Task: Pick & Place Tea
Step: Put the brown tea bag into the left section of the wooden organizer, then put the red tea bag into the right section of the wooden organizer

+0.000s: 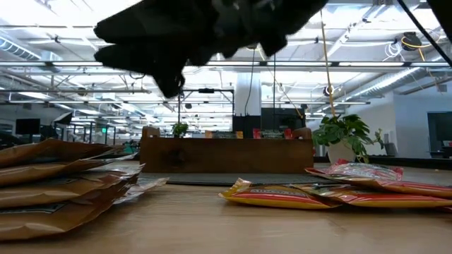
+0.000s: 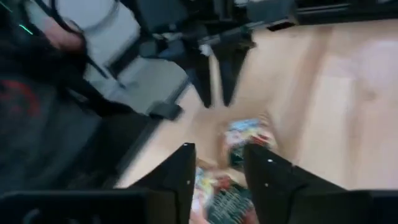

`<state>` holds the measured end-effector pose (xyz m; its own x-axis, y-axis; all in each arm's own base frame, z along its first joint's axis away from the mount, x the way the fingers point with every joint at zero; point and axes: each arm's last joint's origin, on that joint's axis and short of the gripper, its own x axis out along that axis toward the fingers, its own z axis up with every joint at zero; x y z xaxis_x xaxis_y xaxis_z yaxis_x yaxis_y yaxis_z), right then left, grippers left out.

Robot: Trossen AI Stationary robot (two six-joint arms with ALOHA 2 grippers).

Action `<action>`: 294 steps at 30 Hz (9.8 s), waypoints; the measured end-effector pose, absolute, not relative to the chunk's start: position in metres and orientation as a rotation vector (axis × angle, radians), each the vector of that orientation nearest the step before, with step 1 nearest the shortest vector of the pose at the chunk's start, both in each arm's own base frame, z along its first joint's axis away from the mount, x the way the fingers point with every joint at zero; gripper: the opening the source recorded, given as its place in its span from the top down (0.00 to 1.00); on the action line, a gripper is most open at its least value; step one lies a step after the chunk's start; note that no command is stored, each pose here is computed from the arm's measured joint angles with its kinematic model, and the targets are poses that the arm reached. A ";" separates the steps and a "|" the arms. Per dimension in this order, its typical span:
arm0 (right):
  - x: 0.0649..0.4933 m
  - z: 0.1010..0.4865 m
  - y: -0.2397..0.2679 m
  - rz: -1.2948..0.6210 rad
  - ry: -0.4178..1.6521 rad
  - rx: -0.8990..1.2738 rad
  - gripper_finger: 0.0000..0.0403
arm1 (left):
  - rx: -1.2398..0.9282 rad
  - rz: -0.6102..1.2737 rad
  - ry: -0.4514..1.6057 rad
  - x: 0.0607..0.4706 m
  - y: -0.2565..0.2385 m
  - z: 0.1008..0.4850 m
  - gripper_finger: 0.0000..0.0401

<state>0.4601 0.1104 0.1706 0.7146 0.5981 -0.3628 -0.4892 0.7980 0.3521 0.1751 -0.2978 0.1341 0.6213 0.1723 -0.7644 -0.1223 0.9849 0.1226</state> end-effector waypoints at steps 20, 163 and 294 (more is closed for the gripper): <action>0.467 0.140 0.113 0.584 0.578 0.270 0.64 | 0.110 0.184 0.896 0.176 -0.302 0.111 0.70; 0.443 0.140 0.094 0.445 0.814 0.324 1.00 | 0.238 -0.064 0.631 0.240 -0.229 0.094 0.70; 0.187 0.178 0.096 0.118 0.187 -0.042 1.00 | 0.372 -0.119 0.705 0.347 -0.175 0.189 0.70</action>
